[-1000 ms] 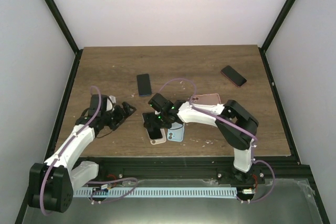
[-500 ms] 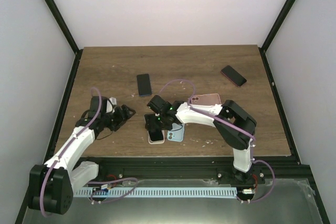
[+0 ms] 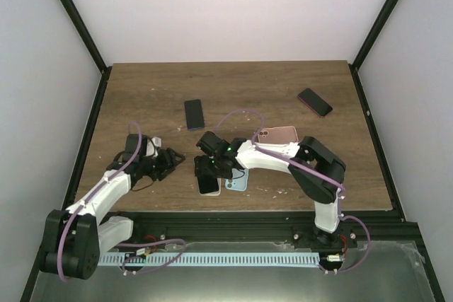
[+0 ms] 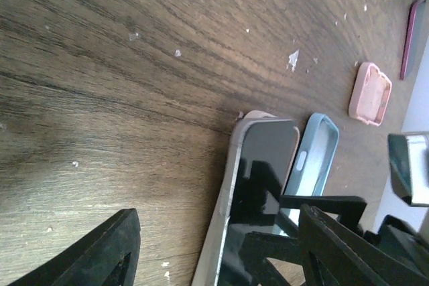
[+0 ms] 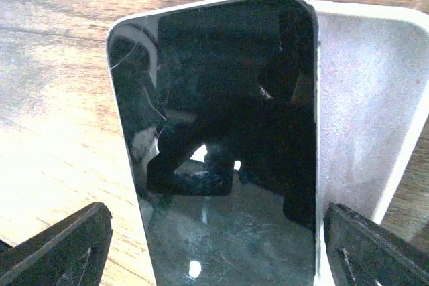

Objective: Put the phone into the phone case

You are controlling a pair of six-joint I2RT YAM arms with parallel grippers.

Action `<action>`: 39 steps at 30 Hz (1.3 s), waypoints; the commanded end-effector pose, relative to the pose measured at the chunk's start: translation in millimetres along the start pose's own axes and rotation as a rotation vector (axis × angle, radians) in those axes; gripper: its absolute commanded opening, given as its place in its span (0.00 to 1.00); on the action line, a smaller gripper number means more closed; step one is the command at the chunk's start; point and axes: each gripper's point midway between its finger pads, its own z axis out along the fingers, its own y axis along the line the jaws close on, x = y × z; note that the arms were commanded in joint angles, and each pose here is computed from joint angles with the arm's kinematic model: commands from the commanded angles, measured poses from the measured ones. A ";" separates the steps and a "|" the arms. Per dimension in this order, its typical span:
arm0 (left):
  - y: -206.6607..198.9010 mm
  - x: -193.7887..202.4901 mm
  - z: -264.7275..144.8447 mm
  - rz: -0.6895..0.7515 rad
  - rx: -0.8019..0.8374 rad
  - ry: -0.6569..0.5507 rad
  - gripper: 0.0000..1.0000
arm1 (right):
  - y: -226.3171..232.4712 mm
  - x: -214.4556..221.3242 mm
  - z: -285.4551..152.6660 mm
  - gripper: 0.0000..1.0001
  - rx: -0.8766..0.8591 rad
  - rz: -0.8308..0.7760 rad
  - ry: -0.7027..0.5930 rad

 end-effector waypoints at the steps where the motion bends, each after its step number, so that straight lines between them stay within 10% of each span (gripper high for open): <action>1: -5.8 -0.1 5.3 0.018 0.053 0.014 0.64 | 7.3 -0.7 -16.5 0.90 -0.011 0.031 -0.027; 21: -14.5 10.7 55.0 0.094 0.056 0.133 0.48 | -27.1 -19.8 -27.1 0.57 -0.023 -0.020 -0.131; 39: -19.5 3.2 76.5 0.146 0.053 0.149 0.27 | -50.2 -36.4 0.6 0.48 -0.023 -0.038 -0.120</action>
